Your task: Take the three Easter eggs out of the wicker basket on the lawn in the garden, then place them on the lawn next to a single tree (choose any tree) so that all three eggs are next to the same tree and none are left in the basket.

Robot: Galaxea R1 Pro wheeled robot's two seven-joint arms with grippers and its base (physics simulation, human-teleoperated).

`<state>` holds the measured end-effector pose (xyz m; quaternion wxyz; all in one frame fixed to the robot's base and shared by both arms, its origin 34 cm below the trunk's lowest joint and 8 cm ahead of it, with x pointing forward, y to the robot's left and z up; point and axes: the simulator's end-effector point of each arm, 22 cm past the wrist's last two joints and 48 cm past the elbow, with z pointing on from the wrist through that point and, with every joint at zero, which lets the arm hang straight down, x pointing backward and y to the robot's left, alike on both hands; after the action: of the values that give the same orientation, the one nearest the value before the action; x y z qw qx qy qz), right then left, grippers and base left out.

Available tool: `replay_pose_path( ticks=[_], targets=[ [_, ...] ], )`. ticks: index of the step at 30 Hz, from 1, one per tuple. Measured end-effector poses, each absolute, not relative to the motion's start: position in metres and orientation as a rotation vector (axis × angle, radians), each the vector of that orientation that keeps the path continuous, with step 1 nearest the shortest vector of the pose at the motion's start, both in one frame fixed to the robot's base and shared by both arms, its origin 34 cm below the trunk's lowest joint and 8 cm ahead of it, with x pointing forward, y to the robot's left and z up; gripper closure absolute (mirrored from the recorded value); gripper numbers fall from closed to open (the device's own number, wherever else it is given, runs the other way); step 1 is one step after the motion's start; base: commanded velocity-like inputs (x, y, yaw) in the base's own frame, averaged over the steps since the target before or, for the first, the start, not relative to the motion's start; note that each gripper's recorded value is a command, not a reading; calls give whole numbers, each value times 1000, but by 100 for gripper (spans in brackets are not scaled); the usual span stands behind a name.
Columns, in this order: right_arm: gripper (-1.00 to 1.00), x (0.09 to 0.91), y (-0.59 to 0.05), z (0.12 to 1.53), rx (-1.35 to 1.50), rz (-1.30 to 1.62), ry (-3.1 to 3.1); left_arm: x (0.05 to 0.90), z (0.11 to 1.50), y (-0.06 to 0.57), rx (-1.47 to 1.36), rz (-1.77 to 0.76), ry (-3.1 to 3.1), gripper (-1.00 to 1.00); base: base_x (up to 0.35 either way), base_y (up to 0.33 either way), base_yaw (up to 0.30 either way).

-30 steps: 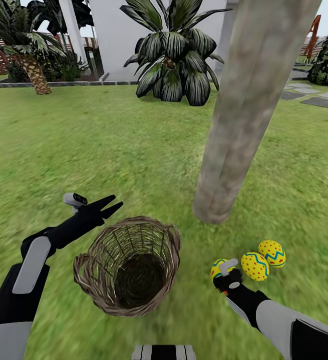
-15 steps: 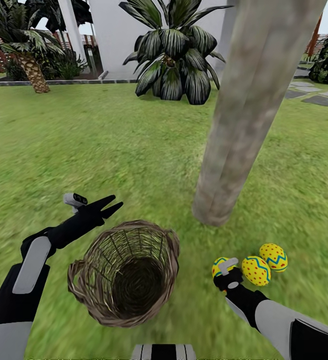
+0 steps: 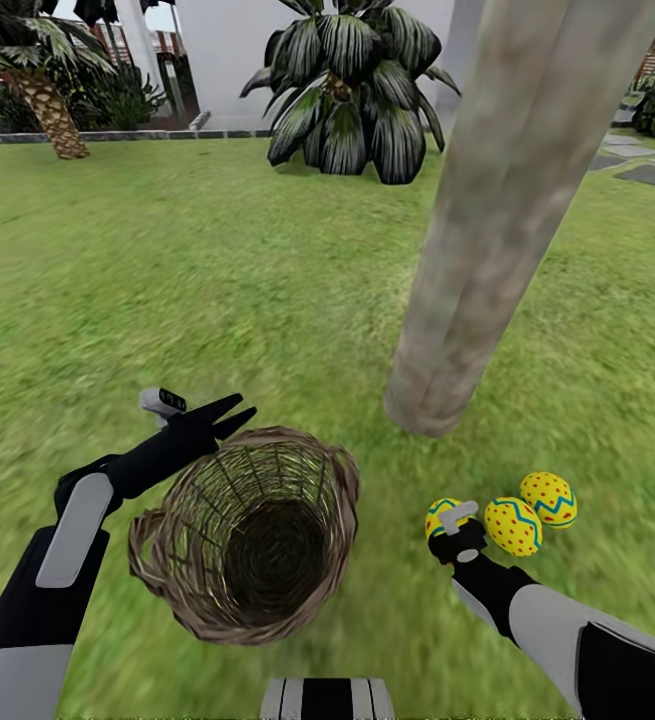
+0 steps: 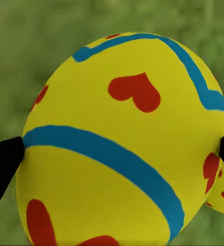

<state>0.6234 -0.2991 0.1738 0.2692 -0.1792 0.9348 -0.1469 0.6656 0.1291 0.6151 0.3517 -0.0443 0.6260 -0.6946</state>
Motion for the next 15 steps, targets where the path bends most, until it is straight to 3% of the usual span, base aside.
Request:
replay_pose_path(
  ticks=[15],
  targets=[
    [100, 614, -311, 146, -491, -416, 2554, 671, 578, 128, -168, -1813, 1661, -100, 0, 0, 0]
  ],
)
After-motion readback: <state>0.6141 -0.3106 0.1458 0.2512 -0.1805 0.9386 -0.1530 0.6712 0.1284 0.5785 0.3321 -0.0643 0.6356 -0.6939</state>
